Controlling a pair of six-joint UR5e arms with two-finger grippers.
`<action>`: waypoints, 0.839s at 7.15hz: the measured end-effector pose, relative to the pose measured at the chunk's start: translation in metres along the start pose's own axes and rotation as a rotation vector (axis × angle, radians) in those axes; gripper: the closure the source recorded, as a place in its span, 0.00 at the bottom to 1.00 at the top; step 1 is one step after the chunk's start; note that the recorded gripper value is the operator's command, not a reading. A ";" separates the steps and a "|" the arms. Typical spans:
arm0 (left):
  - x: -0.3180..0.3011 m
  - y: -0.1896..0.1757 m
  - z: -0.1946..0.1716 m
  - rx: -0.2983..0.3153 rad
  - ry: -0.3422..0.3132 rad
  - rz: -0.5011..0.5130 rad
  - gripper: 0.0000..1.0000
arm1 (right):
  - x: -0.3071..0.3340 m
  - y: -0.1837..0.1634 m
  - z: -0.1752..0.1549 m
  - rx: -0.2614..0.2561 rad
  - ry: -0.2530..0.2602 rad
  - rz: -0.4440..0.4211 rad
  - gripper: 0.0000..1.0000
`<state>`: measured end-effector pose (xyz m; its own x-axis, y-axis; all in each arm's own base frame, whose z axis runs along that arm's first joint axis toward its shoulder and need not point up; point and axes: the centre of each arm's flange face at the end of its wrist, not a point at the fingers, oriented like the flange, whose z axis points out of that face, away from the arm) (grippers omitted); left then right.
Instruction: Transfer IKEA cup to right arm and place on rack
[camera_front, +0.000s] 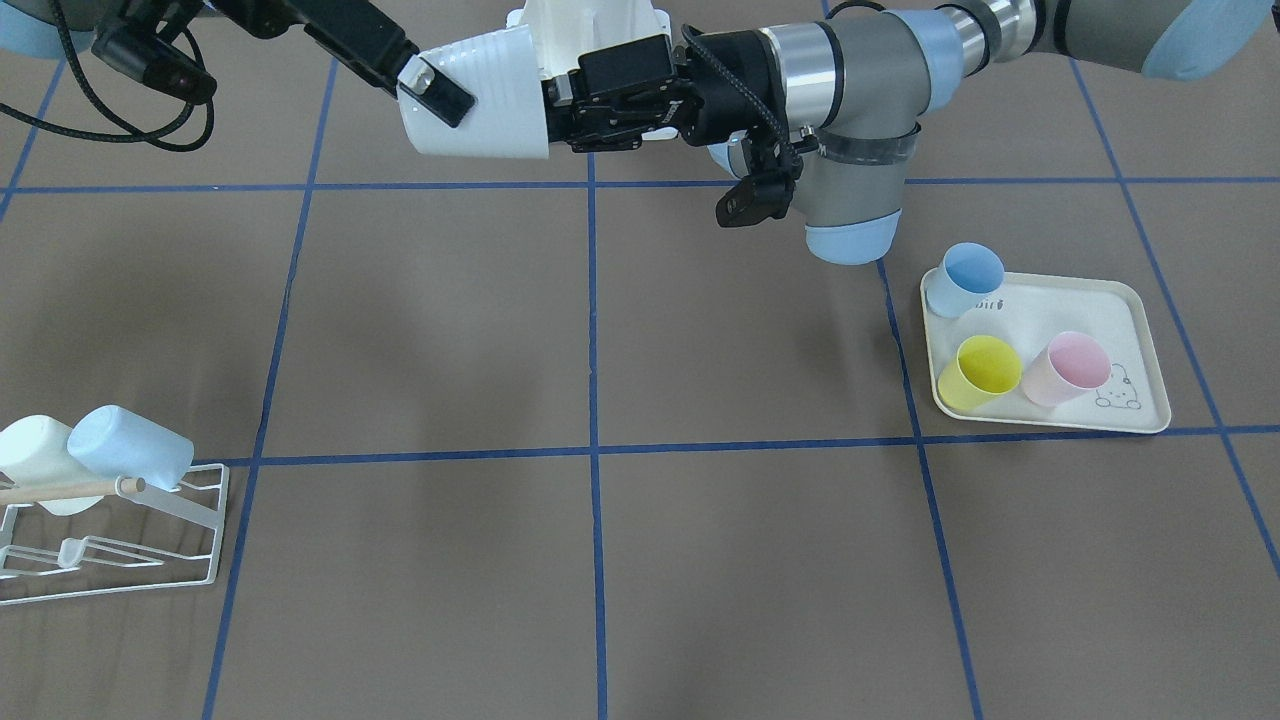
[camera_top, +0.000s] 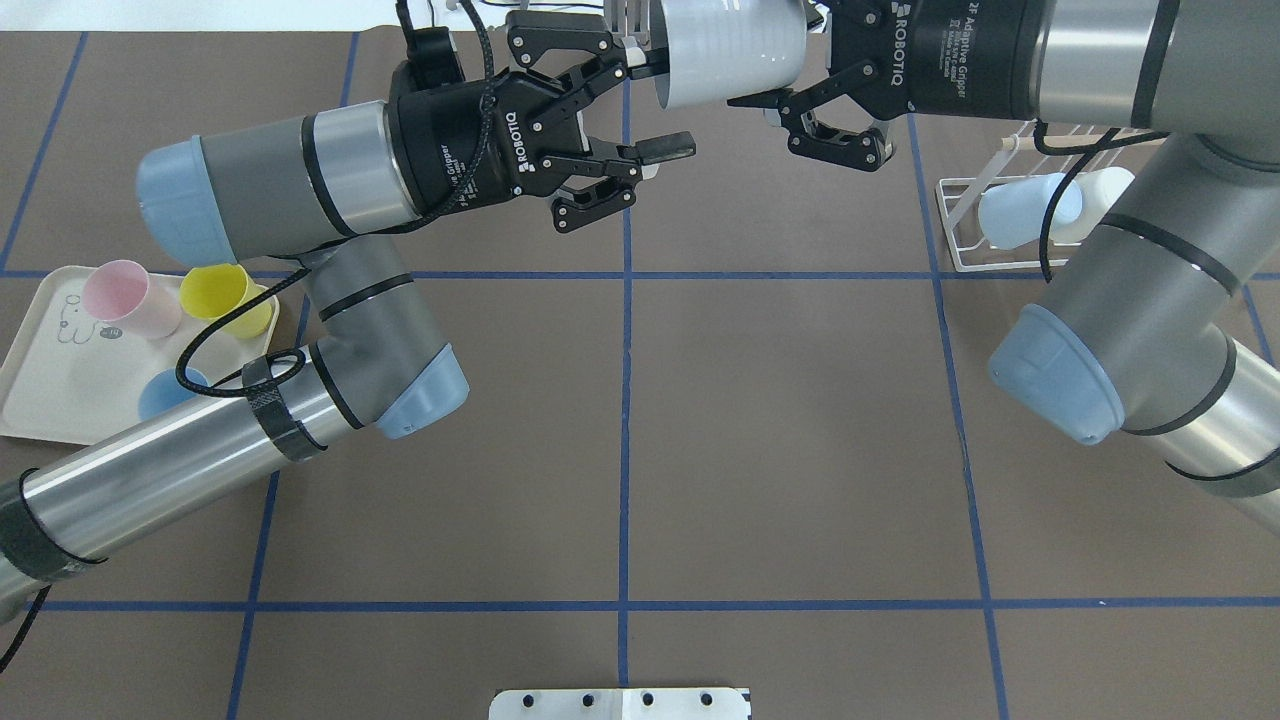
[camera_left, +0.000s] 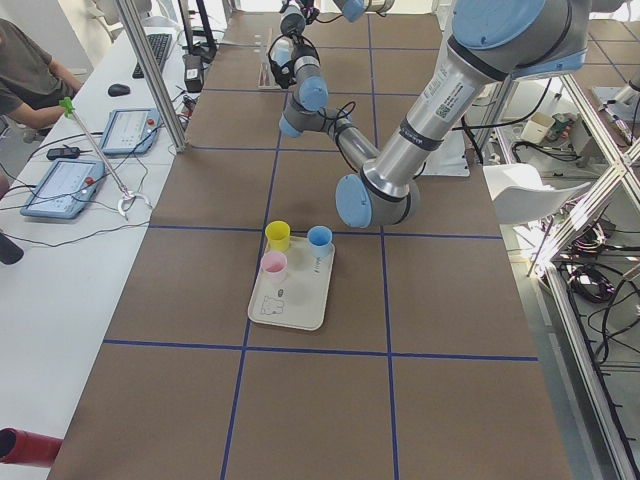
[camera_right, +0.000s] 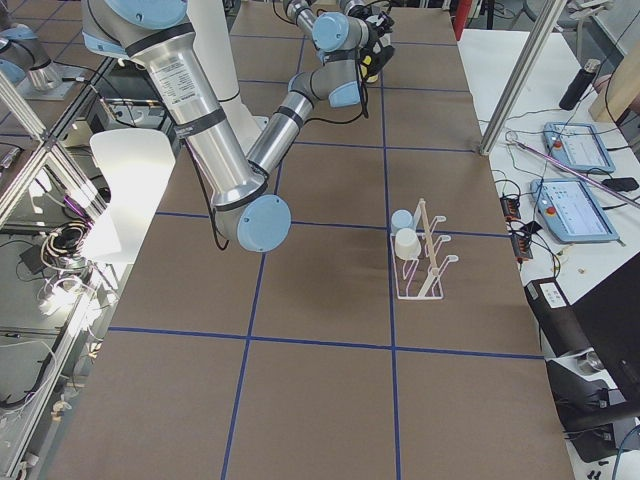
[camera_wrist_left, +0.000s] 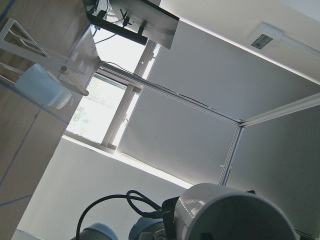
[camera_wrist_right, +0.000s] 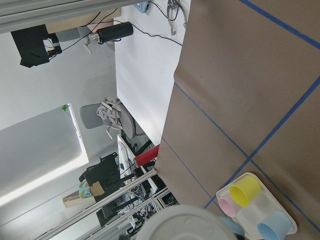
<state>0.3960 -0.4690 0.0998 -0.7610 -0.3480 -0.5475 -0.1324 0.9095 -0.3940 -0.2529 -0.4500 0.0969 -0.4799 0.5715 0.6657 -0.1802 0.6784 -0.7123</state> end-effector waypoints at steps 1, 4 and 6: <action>0.001 -0.001 -0.001 0.001 0.000 0.008 0.31 | 0.000 -0.002 -0.002 0.005 -0.001 -0.004 1.00; 0.008 -0.011 -0.009 0.020 -0.005 0.055 0.31 | 0.002 -0.064 -0.029 0.149 0.057 -0.138 1.00; 0.007 -0.017 -0.008 0.049 -0.028 0.098 0.31 | -0.001 -0.140 -0.060 0.307 0.261 -0.380 1.00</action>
<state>0.3879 -0.4849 0.1084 -0.7510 -0.2642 -0.6051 -0.0259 0.9275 -0.3728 -0.1759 -0.5181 0.2088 -0.1108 0.4347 0.8937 -0.5602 0.7155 -0.4174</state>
